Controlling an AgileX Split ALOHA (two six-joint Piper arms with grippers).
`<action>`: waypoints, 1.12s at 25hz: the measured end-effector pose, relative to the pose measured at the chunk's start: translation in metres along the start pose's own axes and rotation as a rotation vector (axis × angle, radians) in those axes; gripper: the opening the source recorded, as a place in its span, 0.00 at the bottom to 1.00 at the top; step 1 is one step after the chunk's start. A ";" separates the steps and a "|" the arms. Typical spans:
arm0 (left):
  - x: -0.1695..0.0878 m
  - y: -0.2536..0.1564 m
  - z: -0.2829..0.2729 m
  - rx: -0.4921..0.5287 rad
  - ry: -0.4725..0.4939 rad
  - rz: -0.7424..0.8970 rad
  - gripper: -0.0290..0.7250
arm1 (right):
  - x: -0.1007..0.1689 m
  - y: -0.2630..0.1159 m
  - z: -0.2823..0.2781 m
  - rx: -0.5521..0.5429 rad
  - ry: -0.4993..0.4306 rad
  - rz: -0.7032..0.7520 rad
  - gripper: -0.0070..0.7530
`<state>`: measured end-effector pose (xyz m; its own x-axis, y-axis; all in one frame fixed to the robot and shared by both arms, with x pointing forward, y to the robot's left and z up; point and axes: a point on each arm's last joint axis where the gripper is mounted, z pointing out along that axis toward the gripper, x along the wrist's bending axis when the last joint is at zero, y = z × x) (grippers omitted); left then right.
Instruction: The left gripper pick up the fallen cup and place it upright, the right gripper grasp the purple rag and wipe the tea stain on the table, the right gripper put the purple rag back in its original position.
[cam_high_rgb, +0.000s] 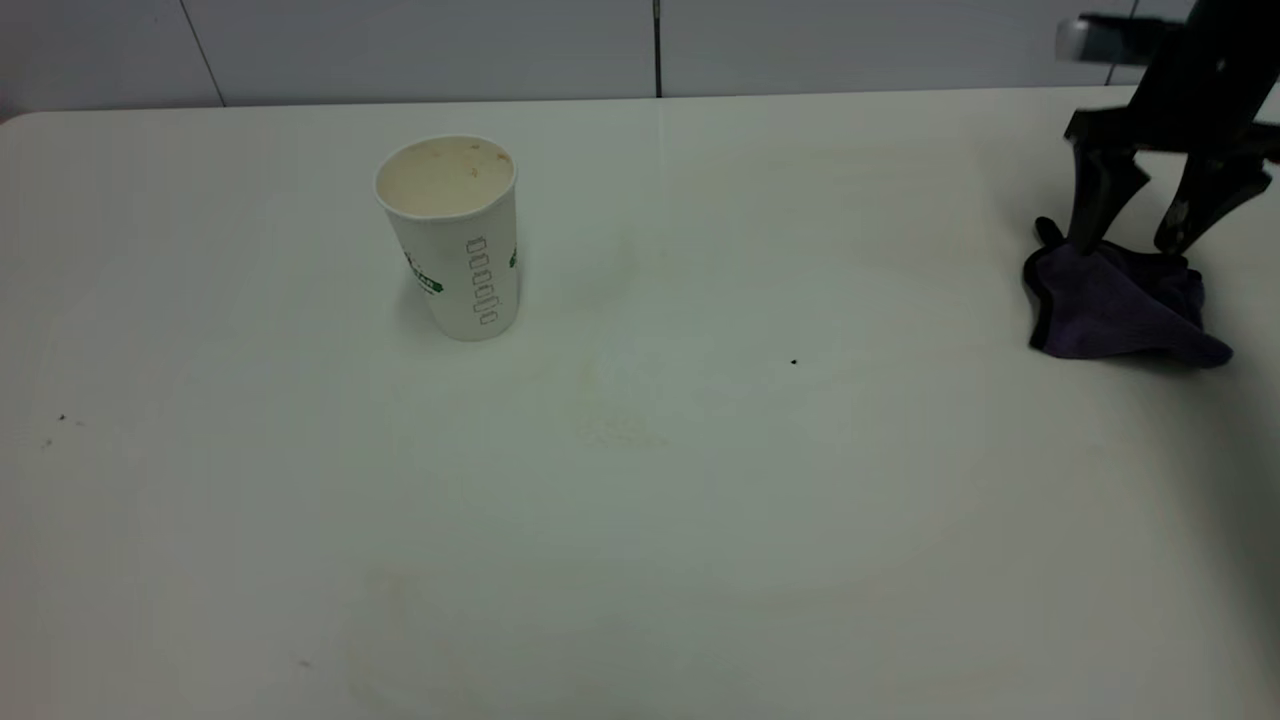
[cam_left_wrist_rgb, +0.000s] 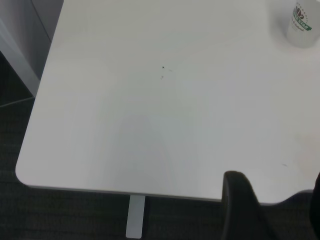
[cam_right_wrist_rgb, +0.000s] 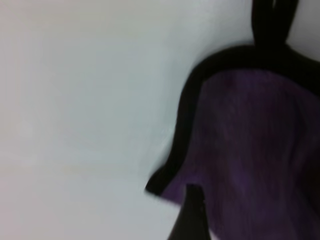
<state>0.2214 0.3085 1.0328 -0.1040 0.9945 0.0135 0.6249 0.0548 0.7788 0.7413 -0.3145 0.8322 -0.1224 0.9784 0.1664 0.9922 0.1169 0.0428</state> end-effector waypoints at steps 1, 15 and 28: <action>0.000 0.000 0.000 0.000 0.000 0.000 0.54 | 0.002 0.000 -0.013 -0.005 0.001 -0.005 0.96; 0.000 0.000 0.000 0.000 0.000 0.000 0.54 | 0.081 -0.072 -0.216 -0.230 -0.056 -0.089 0.96; 0.000 0.000 0.000 0.000 0.000 -0.001 0.54 | 0.126 -0.341 -0.312 -0.524 -0.126 -0.094 0.96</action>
<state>0.2214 0.3085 1.0328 -0.1044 0.9945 0.0130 0.6248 0.0554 0.7788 0.3801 -0.2846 1.1463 -0.1747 0.9844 0.0200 0.8294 0.1362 0.5419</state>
